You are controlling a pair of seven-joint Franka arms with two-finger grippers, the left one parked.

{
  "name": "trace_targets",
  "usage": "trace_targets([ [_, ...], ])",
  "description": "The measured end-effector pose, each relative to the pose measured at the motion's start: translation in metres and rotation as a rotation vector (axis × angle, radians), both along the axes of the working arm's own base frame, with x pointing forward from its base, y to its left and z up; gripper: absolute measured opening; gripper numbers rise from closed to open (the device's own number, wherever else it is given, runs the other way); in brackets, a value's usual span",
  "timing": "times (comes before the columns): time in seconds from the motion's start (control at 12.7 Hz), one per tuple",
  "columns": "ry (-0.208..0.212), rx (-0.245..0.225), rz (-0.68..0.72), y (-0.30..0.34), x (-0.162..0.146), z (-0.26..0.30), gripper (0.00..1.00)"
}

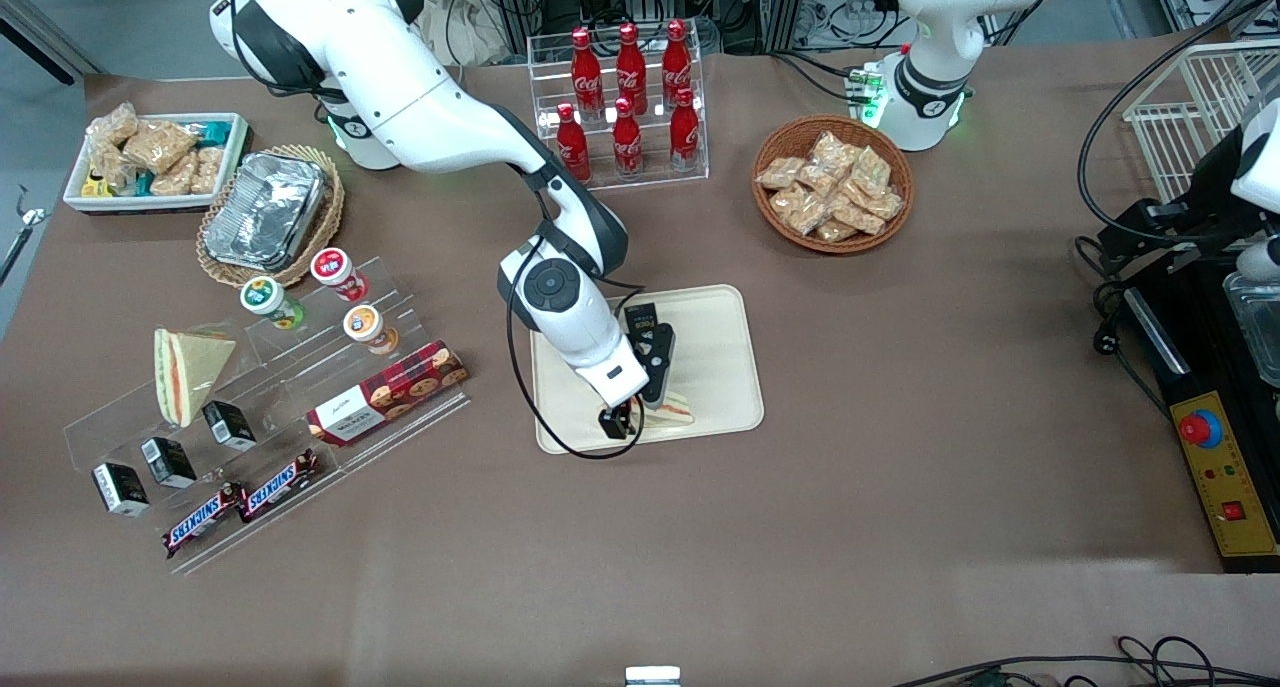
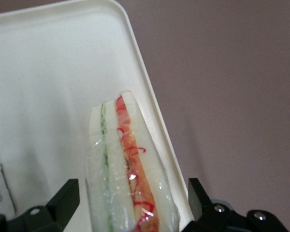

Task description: Place sandwich on tray

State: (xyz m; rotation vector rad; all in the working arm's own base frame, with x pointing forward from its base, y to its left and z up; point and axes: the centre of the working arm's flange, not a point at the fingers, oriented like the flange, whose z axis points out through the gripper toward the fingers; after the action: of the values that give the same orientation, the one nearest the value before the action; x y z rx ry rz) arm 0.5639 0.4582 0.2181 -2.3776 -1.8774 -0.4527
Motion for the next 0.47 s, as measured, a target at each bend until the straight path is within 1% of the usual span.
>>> trace_targets([
  [0.08,0.009,0.018,-0.02,-0.001,0.003,0.008,1.0],
  [0.24,0.05,0.038,-0.05,-0.003,0.005,0.029,1.0],
  [0.47,0.124,0.023,-0.052,-0.006,-0.001,0.078,1.0],
])
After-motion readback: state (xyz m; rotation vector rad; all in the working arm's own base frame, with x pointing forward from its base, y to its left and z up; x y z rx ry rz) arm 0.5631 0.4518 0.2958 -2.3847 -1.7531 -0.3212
